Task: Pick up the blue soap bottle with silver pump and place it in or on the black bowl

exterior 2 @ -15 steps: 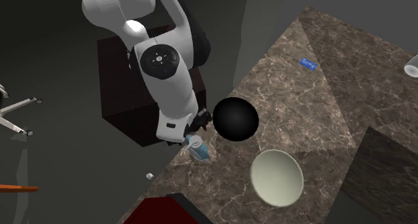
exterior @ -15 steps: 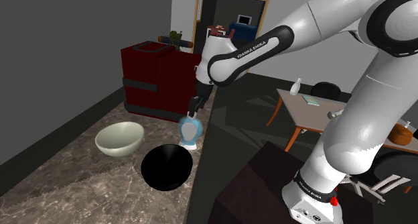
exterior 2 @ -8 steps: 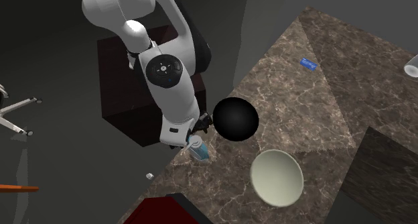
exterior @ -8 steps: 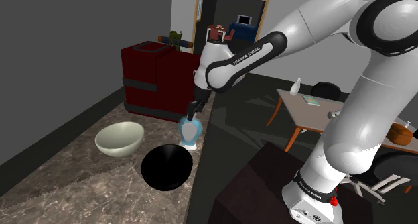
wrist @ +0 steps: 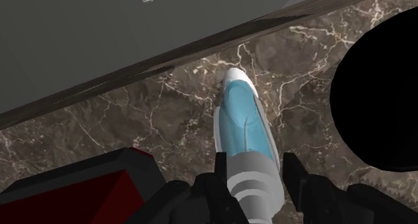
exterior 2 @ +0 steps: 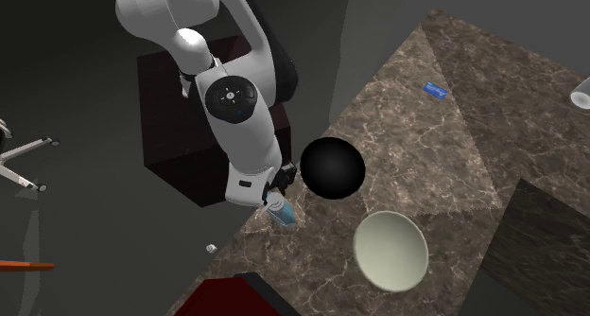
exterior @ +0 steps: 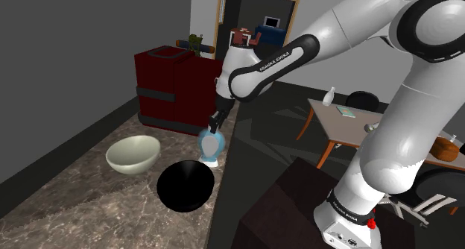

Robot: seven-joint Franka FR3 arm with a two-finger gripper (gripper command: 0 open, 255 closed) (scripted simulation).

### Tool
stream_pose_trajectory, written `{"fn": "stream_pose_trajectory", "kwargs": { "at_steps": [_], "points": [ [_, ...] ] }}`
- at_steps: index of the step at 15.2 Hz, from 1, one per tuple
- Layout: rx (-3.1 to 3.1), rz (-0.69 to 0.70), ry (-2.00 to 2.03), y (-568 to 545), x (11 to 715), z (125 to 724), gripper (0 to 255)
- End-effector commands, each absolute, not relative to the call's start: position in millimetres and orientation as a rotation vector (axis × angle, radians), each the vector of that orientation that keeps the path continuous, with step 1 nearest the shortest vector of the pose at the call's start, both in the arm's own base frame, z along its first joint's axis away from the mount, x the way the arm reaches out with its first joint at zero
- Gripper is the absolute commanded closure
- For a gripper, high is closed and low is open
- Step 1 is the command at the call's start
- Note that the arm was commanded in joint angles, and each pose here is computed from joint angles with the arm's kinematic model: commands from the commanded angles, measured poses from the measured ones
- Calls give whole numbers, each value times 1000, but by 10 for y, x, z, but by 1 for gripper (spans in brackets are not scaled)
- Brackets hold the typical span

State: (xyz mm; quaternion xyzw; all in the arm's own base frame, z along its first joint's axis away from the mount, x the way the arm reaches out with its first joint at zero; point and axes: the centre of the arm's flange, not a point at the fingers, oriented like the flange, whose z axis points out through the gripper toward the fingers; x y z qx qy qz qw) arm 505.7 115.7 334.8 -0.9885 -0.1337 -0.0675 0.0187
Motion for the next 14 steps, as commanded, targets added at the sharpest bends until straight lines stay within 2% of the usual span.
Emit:
{"fn": "stream_pose_trajectory", "kwargs": {
  "at_steps": [1, 6, 14],
  "points": [
    [-3070, -198, -416, 1159, 5045, 3319, 255],
    [-3070, -199, -416, 1160, 5045, 3320, 255],
    [-3070, -199, -416, 1160, 5045, 3743, 255]
  ]
}}
